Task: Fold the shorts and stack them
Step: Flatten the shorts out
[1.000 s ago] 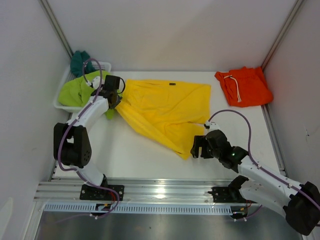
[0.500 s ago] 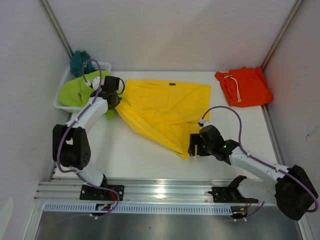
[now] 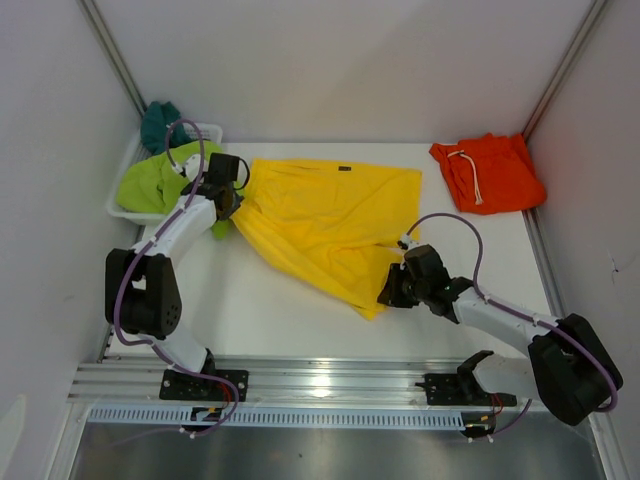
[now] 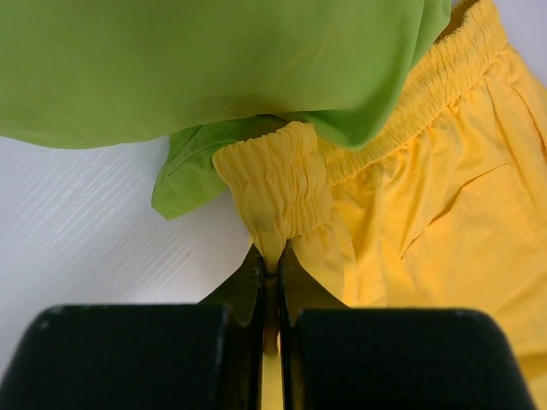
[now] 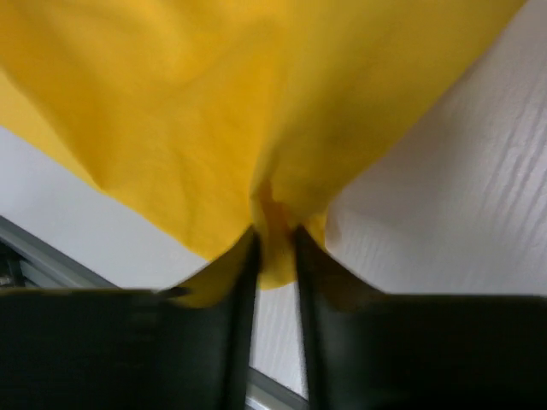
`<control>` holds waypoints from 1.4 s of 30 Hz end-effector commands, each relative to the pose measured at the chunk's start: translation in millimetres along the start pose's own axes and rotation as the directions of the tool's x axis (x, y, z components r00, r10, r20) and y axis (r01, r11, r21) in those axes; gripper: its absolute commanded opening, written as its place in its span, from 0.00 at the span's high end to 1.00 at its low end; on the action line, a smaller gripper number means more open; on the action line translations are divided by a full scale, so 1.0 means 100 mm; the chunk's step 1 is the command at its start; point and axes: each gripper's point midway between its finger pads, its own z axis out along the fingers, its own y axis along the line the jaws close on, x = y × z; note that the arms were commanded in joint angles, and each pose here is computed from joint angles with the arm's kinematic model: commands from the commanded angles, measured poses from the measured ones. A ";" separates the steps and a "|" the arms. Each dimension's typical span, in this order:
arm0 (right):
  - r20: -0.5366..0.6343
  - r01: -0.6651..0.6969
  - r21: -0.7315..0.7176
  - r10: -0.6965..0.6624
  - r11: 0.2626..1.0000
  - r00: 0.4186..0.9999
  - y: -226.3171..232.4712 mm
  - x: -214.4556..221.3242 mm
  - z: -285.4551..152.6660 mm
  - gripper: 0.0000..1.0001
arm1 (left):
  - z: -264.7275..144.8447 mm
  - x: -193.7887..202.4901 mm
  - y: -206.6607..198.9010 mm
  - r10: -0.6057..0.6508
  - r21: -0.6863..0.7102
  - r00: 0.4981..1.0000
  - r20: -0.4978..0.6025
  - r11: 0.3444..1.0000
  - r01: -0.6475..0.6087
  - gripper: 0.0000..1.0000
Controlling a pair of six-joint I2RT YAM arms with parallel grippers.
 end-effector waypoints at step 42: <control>0.206 -0.156 -0.069 0.167 0.985 0.964 -0.37 -1.38 -0.03 0.32 | -0.09 -0.15 -0.05 0.007 0.034 0.998 0.062 0.999 -0.009 1.00</control>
